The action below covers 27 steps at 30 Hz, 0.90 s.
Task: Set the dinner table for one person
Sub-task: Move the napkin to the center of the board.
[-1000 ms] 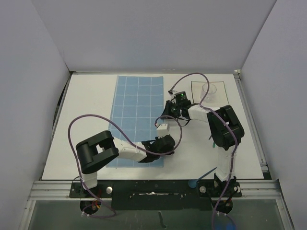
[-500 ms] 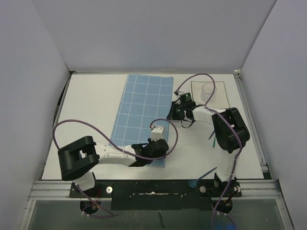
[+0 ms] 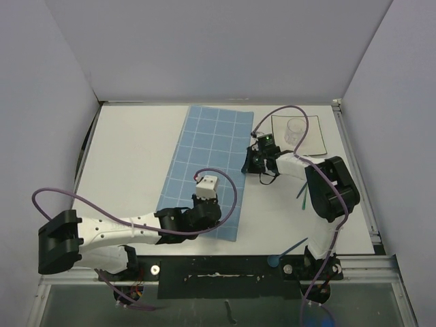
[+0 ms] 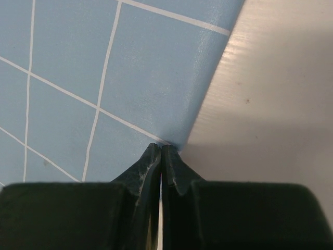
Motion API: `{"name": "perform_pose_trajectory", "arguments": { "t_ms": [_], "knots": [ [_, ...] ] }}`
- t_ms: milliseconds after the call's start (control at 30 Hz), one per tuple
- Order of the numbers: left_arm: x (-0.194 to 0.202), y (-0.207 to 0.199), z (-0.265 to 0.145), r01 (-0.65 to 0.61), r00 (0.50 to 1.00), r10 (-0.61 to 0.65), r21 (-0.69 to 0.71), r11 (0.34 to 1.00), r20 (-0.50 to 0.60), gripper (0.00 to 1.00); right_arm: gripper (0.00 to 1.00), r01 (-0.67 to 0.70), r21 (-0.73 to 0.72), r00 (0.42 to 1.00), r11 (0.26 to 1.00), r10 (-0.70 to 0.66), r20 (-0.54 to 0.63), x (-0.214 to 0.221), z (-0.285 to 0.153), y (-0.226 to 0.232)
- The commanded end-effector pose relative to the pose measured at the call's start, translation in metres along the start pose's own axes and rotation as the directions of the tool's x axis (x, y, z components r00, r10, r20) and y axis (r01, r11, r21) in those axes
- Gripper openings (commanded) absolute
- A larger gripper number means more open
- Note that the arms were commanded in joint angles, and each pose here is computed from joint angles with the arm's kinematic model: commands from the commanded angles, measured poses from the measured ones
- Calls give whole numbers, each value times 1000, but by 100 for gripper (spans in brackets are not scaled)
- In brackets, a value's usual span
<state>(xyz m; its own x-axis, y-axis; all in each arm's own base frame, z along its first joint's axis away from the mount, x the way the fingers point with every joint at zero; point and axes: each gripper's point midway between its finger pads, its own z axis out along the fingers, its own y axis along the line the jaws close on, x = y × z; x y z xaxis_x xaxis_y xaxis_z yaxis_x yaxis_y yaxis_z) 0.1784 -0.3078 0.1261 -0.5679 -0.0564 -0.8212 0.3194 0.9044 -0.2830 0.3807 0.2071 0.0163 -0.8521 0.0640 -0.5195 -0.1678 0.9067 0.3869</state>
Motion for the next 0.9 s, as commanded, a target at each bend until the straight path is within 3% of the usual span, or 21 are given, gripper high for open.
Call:
{"name": "perform_pose_trajectory", "arguments": {
  "t_ms": [0, 267, 433, 667, 867],
  "knots": [
    [3, 43, -15, -4, 1000, 6, -132, 991, 16, 0, 0, 39, 139, 995, 989, -25, -97, 25, -18, -19],
    [-5, 93, -48, 49, 996, -34, -206, 977, 77, 0, 0, 43, 123, 996, 992, -33, -82, 24, -26, -4],
    [3, 123, -61, 69, 995, -48, -257, 964, 88, 0, 0, 119, 67, 992, 991, -116, -50, 11, -33, 45],
    [2, 132, -67, 72, 994, -49, -267, 961, 95, 0, 0, 229, -29, 973, 973, -229, 14, -20, -49, 127],
    [0, 141, -70, 79, 993, -48, -299, 951, 109, 0, 0, 271, -104, 961, 957, -275, -22, 30, -49, 181]
  ]
}}
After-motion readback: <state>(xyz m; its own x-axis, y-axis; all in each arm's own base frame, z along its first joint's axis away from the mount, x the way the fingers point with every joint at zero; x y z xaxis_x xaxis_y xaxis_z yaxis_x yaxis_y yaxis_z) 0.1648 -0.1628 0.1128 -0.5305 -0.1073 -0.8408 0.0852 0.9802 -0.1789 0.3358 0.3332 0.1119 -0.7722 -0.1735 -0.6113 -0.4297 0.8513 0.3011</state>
